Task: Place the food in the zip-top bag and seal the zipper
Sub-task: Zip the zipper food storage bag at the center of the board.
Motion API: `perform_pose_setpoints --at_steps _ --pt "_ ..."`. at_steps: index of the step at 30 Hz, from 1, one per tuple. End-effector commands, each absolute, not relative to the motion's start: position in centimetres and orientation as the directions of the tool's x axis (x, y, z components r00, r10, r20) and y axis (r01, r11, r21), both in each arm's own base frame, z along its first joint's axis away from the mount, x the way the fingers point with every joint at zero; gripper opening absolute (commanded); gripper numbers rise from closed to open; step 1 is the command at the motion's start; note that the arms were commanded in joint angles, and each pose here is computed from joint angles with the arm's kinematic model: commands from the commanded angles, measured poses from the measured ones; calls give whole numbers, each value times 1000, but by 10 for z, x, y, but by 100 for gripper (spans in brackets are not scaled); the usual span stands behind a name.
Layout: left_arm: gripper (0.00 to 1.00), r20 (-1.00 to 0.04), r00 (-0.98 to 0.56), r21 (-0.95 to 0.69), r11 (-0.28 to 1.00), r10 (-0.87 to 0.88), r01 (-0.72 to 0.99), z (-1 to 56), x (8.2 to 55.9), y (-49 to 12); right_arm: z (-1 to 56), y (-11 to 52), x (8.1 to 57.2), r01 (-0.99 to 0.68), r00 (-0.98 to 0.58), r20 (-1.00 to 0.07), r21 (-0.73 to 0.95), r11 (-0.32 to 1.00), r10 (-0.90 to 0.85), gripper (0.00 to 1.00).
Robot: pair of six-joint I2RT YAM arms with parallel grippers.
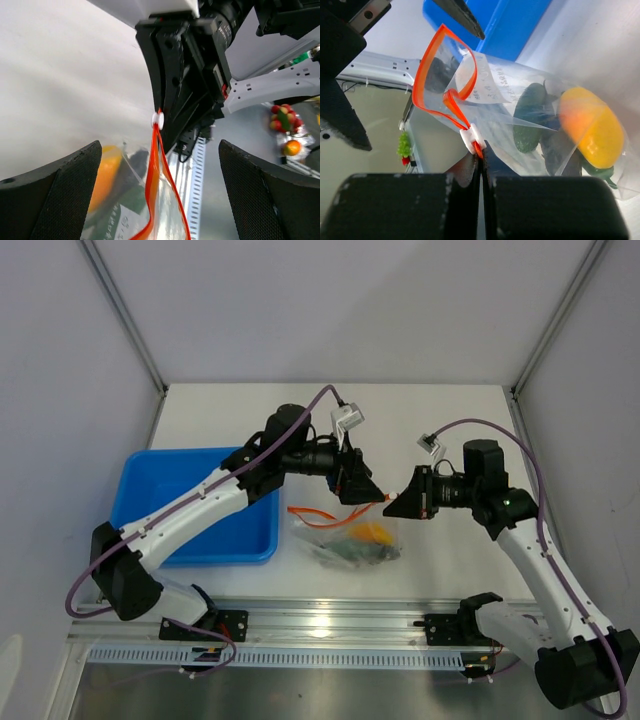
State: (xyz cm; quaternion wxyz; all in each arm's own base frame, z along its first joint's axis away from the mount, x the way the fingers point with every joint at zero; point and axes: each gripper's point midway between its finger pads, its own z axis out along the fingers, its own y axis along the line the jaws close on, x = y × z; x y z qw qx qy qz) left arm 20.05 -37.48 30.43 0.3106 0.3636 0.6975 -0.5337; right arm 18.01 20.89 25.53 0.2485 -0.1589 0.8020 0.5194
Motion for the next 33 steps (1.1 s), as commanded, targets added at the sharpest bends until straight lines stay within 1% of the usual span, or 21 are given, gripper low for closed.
perform_pose_setpoints --at_steps 1,3,5,6,7,8,9,13,15,18,19,21,24,29,32,33 --pt "100 -922 -360 -342 130 146 931 333 203 -387 279 214 171 -583 -792 -609 737 343 -37 0" --pt "100 -925 -343 -328 114 161 938 333 203 -392 281 214 170 -585 -791 -611 737 338 -37 0" --pt "99 -919 -358 -345 98 165 933 329 200 -395 283 214 170 -586 -790 -613 736 338 -35 0" --pt "98 -916 -365 -358 71 167 931 329 197 -396 283 214 170 -588 -788 -615 734 340 -34 0" --pt "91 -916 -368 -366 47 161 930 330 194 -399 282 214 170 -587 -789 -614 733 343 -36 0" --pt "86 -912 -377 -377 32 163 926 330 192 -400 281 213 170 -584 -790 -612 733 349 -34 0" --pt "79 -904 -393 -396 18 168 918 328 190 -402 280 213 171 -581 -792 -610 734 352 -33 0" --pt "63 -887 -423 -428 15 187 904 322 189 -404 280 213 172 -575 -794 -608 736 357 -24 0" --pt "63 -880 -434 -440 15 191 898 320 188 -404 280 213 172 -571 -797 -604 739 356 -24 0" --pt "68 -871 -449 -456 11 197 890 317 188 -406 282 213 171 -578 -793 -609 739 346 -24 0" --pt "72 -868 -455 -462 9 201 887 315 188 -407 282 213 171 -580 -791 -611 738 345 -24 0" --pt "76 -859 -468 -478 -2 208 878 314 188 -410 282 213 169 -583 -790 -612 737 342 -27 0" --pt "77 -853 -478 -491 -14 210 871 313 187 -412 281 213 169 -581 -792 -609 739 341 -29 0" --pt "73 -832 -502 -518 -10 235 855 305 187 -414 282 213 168 -585 -790 -612 738 335 -31 0" --pt "70 -825 -512 -529 -8 238 849 303 188 -415 281 213 168 -583 -792 -610 740 336 -32 0" --pt "64 -823 -515 -533 -11 239 846 303 187 -416 281 213 168 -582 -793 -609 740 337 -31 0"
